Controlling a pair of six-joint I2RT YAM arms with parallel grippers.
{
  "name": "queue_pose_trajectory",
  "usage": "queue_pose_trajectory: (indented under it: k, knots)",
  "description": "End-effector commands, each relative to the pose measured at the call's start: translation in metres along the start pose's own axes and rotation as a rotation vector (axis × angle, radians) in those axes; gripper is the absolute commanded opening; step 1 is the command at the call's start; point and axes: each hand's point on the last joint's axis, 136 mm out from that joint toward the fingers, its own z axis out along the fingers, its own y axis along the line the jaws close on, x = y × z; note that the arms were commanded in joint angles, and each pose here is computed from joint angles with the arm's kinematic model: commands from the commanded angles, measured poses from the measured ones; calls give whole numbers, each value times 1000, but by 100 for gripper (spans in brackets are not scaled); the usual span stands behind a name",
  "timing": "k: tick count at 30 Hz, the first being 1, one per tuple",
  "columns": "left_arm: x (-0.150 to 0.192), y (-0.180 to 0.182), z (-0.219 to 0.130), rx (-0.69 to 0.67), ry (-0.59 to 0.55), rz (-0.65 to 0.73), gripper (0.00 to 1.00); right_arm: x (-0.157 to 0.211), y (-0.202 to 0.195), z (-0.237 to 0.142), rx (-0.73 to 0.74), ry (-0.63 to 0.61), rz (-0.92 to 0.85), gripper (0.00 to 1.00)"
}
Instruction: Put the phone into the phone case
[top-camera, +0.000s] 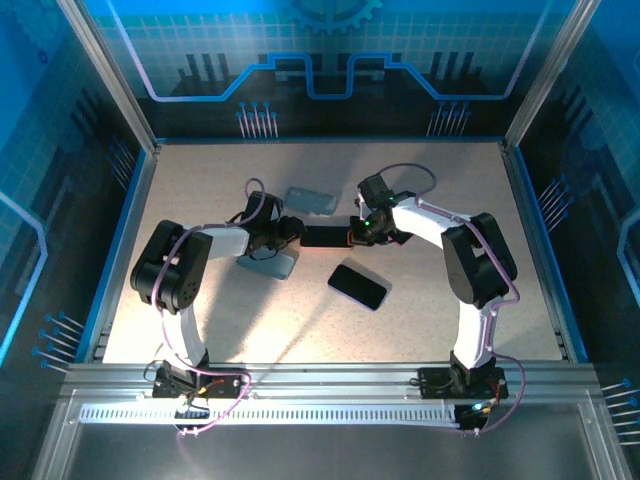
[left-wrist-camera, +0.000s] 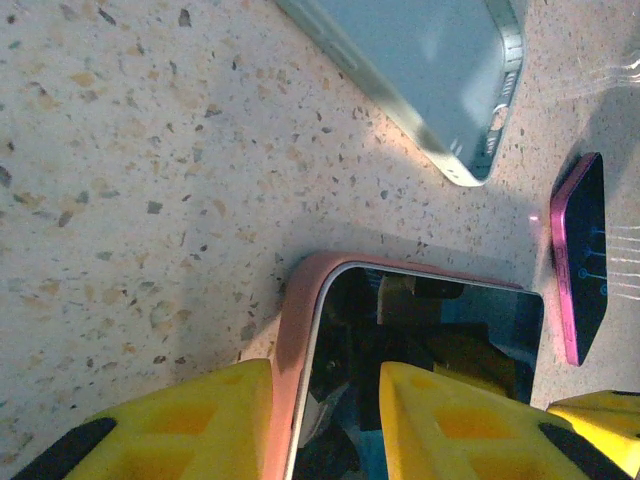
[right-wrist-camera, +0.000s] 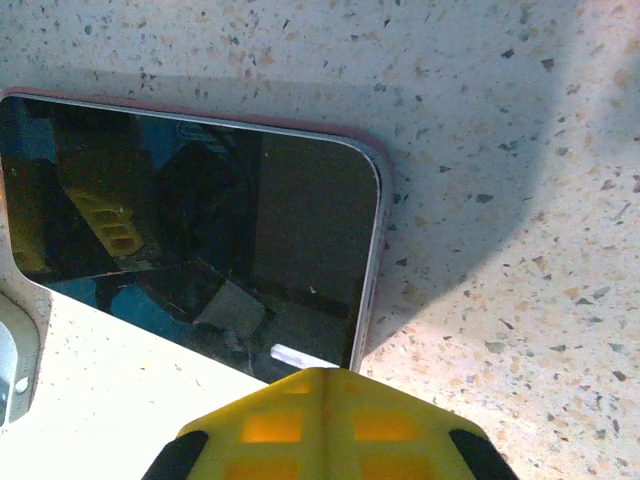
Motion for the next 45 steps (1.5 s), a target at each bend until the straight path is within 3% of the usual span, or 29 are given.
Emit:
queue_pose_trajectory:
  k: [1, 45]
  knots:
    - [-4, -7, 1, -2, -6, 33, 34, 2, -7, 8, 8, 23, 3, 0]
    - [8, -8, 16, -12, 39, 38, 38, 46, -17, 57, 120, 141, -40, 0]
